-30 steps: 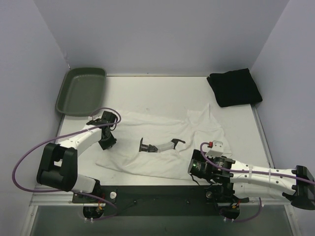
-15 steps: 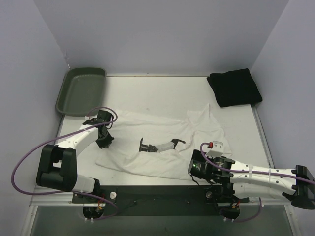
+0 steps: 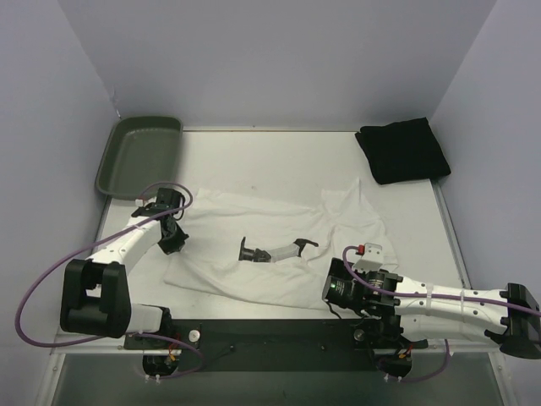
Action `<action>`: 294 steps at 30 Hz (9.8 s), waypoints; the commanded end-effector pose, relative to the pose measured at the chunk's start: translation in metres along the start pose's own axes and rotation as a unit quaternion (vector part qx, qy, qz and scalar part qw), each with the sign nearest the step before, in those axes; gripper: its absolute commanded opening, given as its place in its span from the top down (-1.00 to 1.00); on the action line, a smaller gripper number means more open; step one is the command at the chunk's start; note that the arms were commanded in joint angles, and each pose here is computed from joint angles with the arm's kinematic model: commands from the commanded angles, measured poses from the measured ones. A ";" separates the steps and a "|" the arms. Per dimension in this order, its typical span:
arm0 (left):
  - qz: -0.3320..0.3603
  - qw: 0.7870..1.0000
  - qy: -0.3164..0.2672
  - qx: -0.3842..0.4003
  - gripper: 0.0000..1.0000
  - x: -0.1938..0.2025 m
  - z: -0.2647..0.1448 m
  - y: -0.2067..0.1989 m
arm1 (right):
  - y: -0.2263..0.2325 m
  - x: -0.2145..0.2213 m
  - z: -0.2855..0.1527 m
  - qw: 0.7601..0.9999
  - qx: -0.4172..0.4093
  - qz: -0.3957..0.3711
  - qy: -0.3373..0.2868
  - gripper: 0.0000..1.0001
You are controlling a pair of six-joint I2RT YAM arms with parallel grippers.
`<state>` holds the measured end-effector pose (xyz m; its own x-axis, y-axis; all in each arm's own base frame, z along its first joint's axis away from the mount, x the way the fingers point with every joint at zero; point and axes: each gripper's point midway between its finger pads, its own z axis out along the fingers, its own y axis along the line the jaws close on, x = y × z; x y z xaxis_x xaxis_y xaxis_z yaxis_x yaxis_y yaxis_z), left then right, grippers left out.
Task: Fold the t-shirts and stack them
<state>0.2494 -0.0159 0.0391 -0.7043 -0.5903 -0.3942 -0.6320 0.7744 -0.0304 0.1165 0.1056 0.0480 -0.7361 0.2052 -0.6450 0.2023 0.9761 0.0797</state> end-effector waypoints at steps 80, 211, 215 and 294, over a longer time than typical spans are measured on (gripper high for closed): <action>0.003 0.994 0.000 0.110 -0.04 -0.149 0.051 -0.161 | -0.008 -0.303 0.216 0.983 0.010 0.166 0.083 -0.87; 0.009 0.992 -0.048 0.120 1.00 -0.097 -0.032 -0.055 | -0.035 -0.246 0.015 0.984 -0.029 0.164 -0.060 1.00; 0.016 0.992 -0.056 0.112 1.00 -0.096 -0.040 -0.038 | -0.041 -0.225 -0.007 0.982 -0.034 0.167 -0.076 1.00; 0.018 0.974 -0.075 0.211 -0.52 -0.054 -0.080 -0.027 | 0.060 -0.087 0.072 0.995 -0.038 -0.013 0.090 0.24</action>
<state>0.2675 -0.0272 0.1214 -0.6863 -0.5511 -0.4746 -0.4200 0.8331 -0.3599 0.2374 0.1523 0.0416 -0.8657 0.2036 -0.4572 0.1382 0.9753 0.1726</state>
